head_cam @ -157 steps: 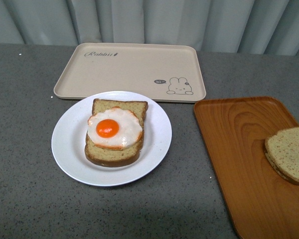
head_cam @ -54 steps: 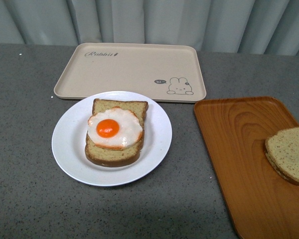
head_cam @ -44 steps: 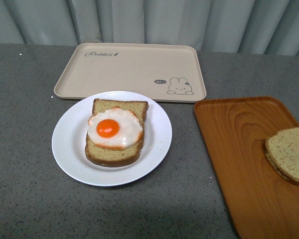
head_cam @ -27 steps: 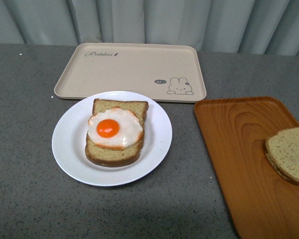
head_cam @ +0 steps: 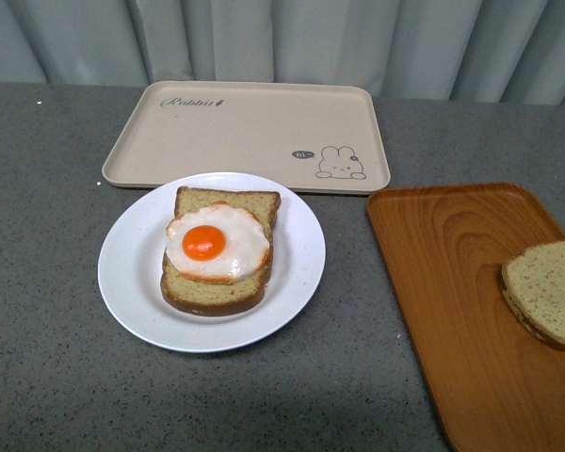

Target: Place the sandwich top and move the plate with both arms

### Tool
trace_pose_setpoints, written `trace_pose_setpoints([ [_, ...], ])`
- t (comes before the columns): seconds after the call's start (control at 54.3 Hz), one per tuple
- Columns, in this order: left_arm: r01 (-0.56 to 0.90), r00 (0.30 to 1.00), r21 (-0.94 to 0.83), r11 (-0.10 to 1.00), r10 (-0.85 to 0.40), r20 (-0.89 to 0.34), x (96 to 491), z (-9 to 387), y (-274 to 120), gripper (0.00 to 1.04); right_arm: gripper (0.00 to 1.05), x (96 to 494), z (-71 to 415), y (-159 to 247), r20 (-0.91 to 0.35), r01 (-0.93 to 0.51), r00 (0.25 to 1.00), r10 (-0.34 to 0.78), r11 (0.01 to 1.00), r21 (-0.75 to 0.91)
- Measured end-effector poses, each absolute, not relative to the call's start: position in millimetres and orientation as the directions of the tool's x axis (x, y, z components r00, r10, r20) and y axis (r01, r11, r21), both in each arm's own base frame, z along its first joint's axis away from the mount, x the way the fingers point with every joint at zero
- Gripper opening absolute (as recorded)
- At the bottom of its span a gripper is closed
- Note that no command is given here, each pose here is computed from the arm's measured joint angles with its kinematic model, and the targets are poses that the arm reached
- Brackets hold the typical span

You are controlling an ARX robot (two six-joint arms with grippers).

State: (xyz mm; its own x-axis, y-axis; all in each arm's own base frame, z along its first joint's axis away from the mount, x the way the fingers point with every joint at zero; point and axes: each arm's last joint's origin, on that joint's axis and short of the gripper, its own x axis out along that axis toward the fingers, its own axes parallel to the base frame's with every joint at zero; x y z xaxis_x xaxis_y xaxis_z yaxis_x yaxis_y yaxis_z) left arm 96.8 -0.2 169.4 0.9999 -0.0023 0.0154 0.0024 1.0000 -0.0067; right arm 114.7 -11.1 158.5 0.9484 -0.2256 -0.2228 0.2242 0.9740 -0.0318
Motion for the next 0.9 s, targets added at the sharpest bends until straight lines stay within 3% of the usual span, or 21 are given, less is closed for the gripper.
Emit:
trace_pose_setpoints([
  [0.424,0.002,1.000,-0.007,1.000,-0.002,0.015,96.8,169.4,-0.2,0.98,0.96,187.5,149.3,-50.5,-0.386,0.169,0.912,-0.140,0.985,0.043],
  [0.626,0.002,1.000,-0.007,1.000,-0.002,0.015,96.8,169.4,-0.2,0.98,0.96,235.1,125.6,-84.3,-0.582,0.124,0.813,-0.007,0.979,0.161],
  [0.902,0.002,1.000,-0.007,1.000,-0.002,0.015,96.8,169.4,-0.2,0.98,0.96,270.9,94.5,-115.0,-0.740,0.143,0.656,0.149,0.938,0.316],
])
